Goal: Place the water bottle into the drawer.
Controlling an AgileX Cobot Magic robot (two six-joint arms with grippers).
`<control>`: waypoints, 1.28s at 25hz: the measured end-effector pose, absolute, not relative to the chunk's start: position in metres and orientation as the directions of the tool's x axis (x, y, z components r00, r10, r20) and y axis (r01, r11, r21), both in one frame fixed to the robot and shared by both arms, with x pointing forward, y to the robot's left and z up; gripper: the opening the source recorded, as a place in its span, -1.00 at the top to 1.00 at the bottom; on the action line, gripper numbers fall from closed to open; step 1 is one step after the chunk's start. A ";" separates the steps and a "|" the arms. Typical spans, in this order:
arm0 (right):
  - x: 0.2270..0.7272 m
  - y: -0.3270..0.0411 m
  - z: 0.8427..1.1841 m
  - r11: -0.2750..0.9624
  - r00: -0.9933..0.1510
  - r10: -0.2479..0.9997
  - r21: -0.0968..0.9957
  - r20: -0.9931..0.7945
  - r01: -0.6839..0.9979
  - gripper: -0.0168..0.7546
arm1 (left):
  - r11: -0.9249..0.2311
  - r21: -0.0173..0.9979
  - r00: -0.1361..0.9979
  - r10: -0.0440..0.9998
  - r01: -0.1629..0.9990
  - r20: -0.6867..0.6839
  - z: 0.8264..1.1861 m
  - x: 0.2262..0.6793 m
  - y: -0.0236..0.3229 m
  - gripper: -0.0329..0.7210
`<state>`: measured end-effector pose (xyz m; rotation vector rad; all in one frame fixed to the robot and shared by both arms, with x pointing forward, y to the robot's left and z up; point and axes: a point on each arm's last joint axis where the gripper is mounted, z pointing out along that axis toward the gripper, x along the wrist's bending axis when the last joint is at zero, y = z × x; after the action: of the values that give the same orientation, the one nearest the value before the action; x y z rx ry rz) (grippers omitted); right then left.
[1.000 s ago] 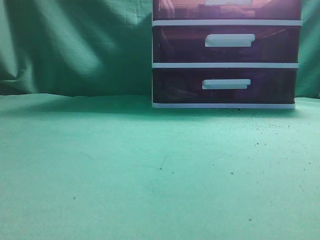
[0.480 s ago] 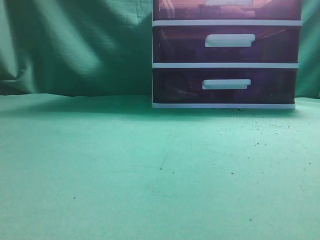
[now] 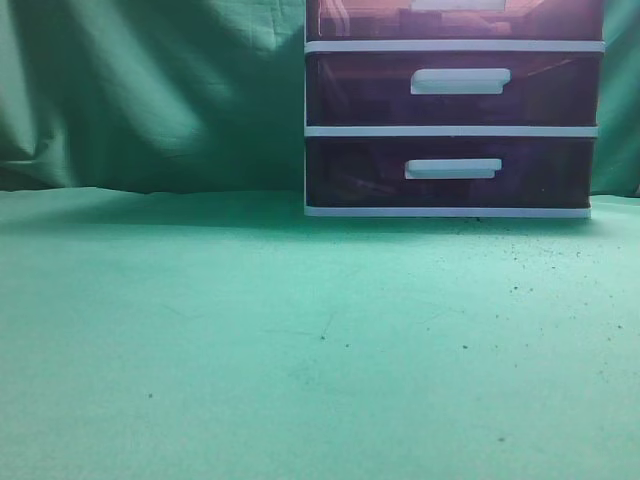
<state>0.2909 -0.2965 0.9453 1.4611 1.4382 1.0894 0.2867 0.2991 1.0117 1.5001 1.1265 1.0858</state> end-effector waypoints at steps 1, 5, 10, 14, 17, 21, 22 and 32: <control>0.291 -0.296 0.945 -0.037 -0.016 0.999 0.949 0.044 0.313 0.96 | -0.122 0.980 0.151 0.984 0.159 0.098 1.004 0.289 0.300 0.91; 0.291 -0.296 0.945 -0.037 -0.016 0.999 0.949 0.044 0.313 0.96 | -0.045 0.987 0.029 0.999 0.156 0.041 0.979 0.295 0.302 0.91; 0.291 -0.296 0.945 -0.037 -0.016 0.999 0.949 0.044 0.313 0.96 | -0.008 0.988 -0.023 1.000 0.157 0.012 0.960 0.294 0.305 0.91; 0.291 -0.296 0.944 -0.038 -0.016 0.999 0.948 0.046 0.316 0.96 | -0.011 0.983 -0.031 0.999 0.184 0.017 0.958 0.294 0.305 0.91; 0.291 -0.296 0.944 -0.038 -0.016 0.999 0.948 0.046 0.316 0.96 | -0.024 0.963 -0.053 0.998 0.269 0.040 0.950 0.292 0.308 0.91; 0.291 -0.296 0.944 -0.038 -0.016 0.999 0.948 0.046 0.316 0.96 | -0.026 0.962 -0.054 0.998 0.272 0.042 0.950 0.292 0.308 0.91; 0.291 -0.296 0.944 -0.038 -0.016 0.999 0.948 0.046 0.316 0.96 | -0.026 0.962 -0.054 0.998 0.272 0.042 0.950 0.292 0.308 0.91; 0.291 -0.296 0.944 -0.038 -0.016 0.999 0.948 0.046 0.316 0.96 | -0.123 0.953 0.017 0.992 0.277 0.123 0.950 0.292 0.304 0.91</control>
<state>0.2909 -0.2964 0.9444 1.4647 1.4403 1.0888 0.2918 0.3038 0.9495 1.5107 1.3533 1.1557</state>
